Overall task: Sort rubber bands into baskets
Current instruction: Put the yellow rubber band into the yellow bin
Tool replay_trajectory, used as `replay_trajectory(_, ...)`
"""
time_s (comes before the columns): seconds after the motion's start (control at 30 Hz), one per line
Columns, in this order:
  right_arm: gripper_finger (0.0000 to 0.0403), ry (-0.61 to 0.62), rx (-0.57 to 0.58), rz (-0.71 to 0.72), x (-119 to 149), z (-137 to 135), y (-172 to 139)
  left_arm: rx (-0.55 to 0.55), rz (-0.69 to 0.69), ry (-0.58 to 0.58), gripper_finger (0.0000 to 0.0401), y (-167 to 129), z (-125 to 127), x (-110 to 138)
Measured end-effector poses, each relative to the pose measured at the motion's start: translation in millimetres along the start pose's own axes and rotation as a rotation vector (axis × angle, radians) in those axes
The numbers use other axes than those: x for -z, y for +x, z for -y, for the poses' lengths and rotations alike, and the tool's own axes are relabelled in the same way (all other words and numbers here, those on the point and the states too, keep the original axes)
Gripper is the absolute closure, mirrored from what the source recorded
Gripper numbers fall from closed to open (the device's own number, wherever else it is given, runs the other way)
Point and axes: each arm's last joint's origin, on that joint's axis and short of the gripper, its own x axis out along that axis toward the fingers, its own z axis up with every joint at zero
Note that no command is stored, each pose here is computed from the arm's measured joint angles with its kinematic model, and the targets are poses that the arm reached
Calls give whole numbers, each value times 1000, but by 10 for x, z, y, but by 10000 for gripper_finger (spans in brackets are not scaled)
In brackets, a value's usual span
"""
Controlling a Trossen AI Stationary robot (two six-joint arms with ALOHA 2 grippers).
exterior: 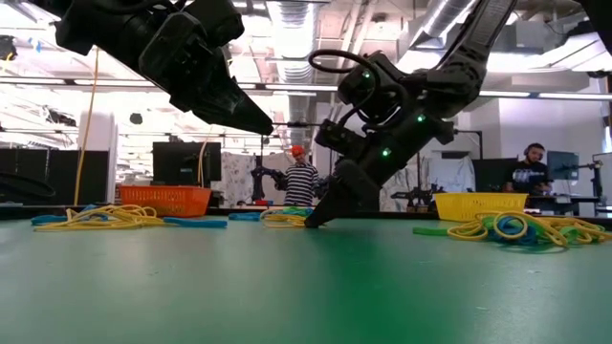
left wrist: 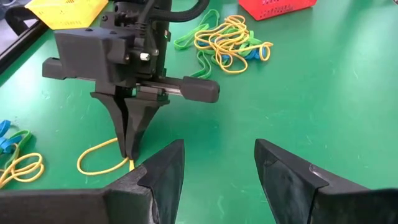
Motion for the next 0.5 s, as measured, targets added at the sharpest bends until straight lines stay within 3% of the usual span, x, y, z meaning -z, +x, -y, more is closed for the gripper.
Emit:
replay_trajectory(0.2, 391, -63, 40, -3, -106, -69, -141, 0, 0, 0, 216, -1, 0, -1)
replay_trajectory(0.5, 391, -111, 180, 9, -381, -37, -665, 0, -2, 9, 216, -1, 0, 2)
